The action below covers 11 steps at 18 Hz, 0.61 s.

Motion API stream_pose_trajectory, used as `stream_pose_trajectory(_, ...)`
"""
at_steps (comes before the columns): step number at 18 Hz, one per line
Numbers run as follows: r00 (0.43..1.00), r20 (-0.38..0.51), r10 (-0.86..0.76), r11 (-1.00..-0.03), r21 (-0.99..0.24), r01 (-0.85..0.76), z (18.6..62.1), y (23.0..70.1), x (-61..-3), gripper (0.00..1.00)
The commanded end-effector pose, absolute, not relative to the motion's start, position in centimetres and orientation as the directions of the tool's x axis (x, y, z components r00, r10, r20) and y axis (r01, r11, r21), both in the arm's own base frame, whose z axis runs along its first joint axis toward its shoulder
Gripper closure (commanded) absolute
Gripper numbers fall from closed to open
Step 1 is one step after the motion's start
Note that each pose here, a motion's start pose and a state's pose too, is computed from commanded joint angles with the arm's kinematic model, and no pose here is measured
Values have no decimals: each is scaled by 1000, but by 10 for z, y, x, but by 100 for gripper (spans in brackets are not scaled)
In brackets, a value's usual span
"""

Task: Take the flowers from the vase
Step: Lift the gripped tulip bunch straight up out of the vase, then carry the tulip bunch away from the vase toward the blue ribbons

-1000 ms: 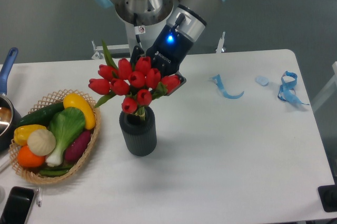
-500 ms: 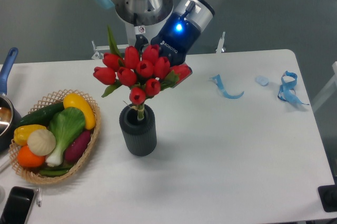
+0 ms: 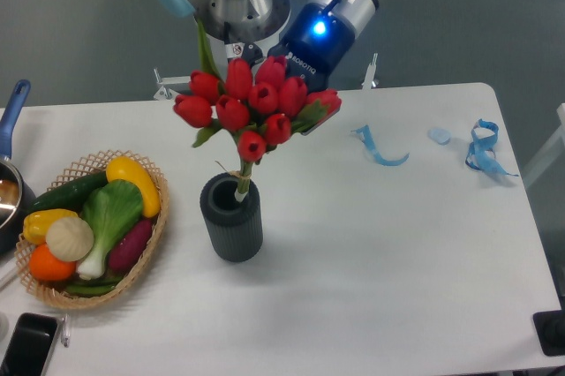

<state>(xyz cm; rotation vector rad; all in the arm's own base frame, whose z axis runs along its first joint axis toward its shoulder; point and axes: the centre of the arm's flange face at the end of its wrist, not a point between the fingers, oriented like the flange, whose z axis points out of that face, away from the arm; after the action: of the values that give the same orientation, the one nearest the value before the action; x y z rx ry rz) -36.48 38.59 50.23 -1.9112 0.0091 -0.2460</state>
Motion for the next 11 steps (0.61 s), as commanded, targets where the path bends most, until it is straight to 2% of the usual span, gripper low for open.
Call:
stream_pose_trajectory(6, 973, 208, -99, -319, -933, 167, 510, 373, -377, 48)
stream_pose_trajectory(11, 983, 173, -58, -303, -941, 148, 522, 362, -413, 48)
